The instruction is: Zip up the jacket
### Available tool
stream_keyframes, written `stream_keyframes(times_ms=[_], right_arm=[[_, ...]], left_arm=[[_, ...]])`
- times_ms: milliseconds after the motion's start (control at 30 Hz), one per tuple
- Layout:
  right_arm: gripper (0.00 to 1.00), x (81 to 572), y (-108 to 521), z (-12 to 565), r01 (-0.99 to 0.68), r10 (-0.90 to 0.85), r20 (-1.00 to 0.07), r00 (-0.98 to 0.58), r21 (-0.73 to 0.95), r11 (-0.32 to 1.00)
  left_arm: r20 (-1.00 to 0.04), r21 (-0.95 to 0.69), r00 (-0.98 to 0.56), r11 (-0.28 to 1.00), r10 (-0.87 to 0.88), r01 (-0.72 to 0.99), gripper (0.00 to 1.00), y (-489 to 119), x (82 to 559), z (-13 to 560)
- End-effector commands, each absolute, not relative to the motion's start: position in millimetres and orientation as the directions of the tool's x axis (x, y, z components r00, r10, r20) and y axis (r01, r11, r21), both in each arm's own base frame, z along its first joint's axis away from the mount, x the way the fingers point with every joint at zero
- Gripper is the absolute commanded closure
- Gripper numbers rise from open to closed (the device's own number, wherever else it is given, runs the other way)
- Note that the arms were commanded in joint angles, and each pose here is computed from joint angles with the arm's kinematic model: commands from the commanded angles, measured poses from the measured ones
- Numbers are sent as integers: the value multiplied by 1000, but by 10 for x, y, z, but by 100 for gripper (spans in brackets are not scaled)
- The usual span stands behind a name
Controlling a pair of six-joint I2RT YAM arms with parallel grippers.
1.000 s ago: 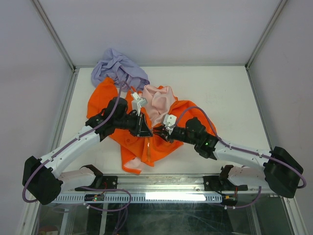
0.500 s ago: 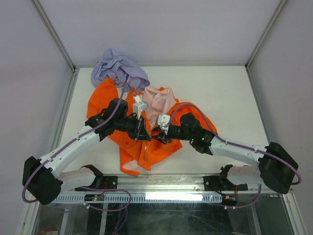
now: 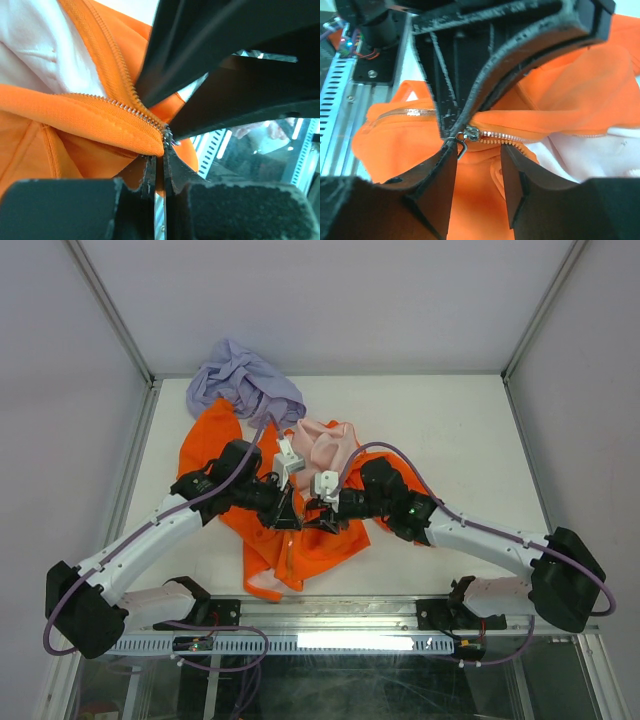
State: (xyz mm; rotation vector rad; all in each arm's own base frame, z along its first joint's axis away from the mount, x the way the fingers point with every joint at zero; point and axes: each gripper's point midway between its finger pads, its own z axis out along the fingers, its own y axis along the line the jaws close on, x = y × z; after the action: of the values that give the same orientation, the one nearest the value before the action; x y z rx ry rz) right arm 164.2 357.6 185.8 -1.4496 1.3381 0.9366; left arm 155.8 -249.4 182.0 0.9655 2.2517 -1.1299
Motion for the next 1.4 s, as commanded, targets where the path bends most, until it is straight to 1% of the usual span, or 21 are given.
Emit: stream_keyframes(times_ms=[0,100,200,333,367,500,633,800,867,967,1233,1367], right_arm=[[57,1202,3732,2404,-946,-105,-964,243,-212,-245],[60,1175,3742,2392,-941,-110,-964,241,-204,-272],[65,1198,3752,2328,-945,-131,-965,226,-185,-269],[73,1337,3756,2264,-964,-148,-965,215,-186,-189],[75,1410,3745,2245,-974,-155,-967,200,-180,-138],[73,1671,3591,2186,-981,-165,-970,179,-188,43],[71,1728,3449,2175,-975,-170,-971,166,-188,120],[72,1654,3407,2194,-979,-152,-976,153,-171,115],[72,1635,3428,2242,-980,-133,-980,149,-165,115],[67,1631,3505,2318,-976,-94,-981,168,-179,124],[67,1688,3739,2306,-976,-64,-982,176,-182,120],[67,1783,3758,2222,-969,-81,-981,175,-187,163]], left_arm=[[-806,-315,-446,356,389,880,100,-2555,1806,2164],[-828,-269,-396,338,398,902,100,-2557,1843,2216],[-841,-240,-365,329,401,913,100,-2563,1873,2262],[-850,-215,-345,337,397,917,100,-2548,1898,2308],[-851,-210,-343,342,397,916,100,-2537,1900,2307],[-855,-197,-346,375,387,906,100,-2486,1907,2320],[-857,-202,-363,409,366,890,100,-2467,1934,2353],[-855,-212,-380,430,354,878,100,-2468,1962,2358],[-854,-225,-386,422,349,878,100,-2481,1944,2362],[-853,-248,-399,412,336,877,100,-2507,1917,2391],[-850,-297,-424,382,312,875,100,-2560,1847,2440],[-850,-311,-424,354,311,882,100,-2571,1783,2448]])
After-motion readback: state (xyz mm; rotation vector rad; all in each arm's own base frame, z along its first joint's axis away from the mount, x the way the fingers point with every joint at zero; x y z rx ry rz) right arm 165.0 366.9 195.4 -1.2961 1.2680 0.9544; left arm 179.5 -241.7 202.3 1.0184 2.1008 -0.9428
